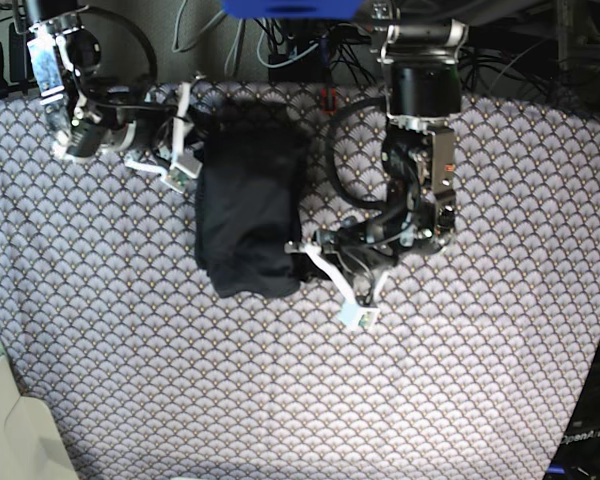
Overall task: Fold the T-shirt properly
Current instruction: 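Grip both sides of the bundle and square it into a stack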
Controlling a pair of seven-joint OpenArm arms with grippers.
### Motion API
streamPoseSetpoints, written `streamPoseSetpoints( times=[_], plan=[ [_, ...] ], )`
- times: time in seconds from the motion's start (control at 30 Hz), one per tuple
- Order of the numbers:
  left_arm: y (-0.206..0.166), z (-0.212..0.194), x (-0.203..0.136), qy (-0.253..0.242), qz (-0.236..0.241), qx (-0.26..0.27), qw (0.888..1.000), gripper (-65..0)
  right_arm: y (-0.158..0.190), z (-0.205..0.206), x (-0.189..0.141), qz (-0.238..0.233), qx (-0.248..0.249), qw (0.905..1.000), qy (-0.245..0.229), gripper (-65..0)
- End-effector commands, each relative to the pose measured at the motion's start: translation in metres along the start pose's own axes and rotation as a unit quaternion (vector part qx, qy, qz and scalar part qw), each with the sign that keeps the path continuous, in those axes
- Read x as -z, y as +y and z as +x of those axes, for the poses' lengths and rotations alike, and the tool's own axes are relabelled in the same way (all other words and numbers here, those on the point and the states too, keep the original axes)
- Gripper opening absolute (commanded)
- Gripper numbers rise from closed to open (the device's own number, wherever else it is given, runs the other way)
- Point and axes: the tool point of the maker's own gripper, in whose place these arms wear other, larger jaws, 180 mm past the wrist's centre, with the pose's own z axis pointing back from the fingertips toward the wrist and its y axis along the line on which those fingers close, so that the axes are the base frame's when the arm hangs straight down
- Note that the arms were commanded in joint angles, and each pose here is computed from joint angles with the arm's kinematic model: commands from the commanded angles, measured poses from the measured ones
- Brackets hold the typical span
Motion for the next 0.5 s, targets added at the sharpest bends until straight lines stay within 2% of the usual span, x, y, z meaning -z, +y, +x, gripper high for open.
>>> streamPoseSetpoints(
  times=[0.0, 0.1, 0.23, 0.37, 0.47],
  plan=[
    [-0.011, 0.026, -0.004, -0.033, -0.012, 0.015, 0.999, -65.0, -0.007, 0.001, -0.008, -0.009, -0.003, 0.9999, -0.007, -64.4],
    [-0.003, 0.036, -0.019, -0.047, 0.001, 0.033, 0.998, -65.0, -0.023, -0.011, -0.023, -0.037, 0.012, 0.9992, -0.002, -64.4],
    [0.04, 0.035, -0.062, -0.053, 0.063, 0.044, 0.996, -65.0, -0.049, -0.014, -0.05, -0.082, 0.012, 0.9966, -0.003, -64.4],
    [0.081, 0.035, -0.111, -0.048, 0.13, 0.042, 0.989, -65.0, -0.061, 0.01, -0.081, -0.126, -0.022, 0.9913, -0.032, -64.4],
    [0.1, 0.025, -0.143, -0.046, 0.171, 0.044, 0.983, -65.0, -0.061, 0.043, -0.099, -0.15, -0.064, 0.9844, -0.067, -64.4]
  ],
)
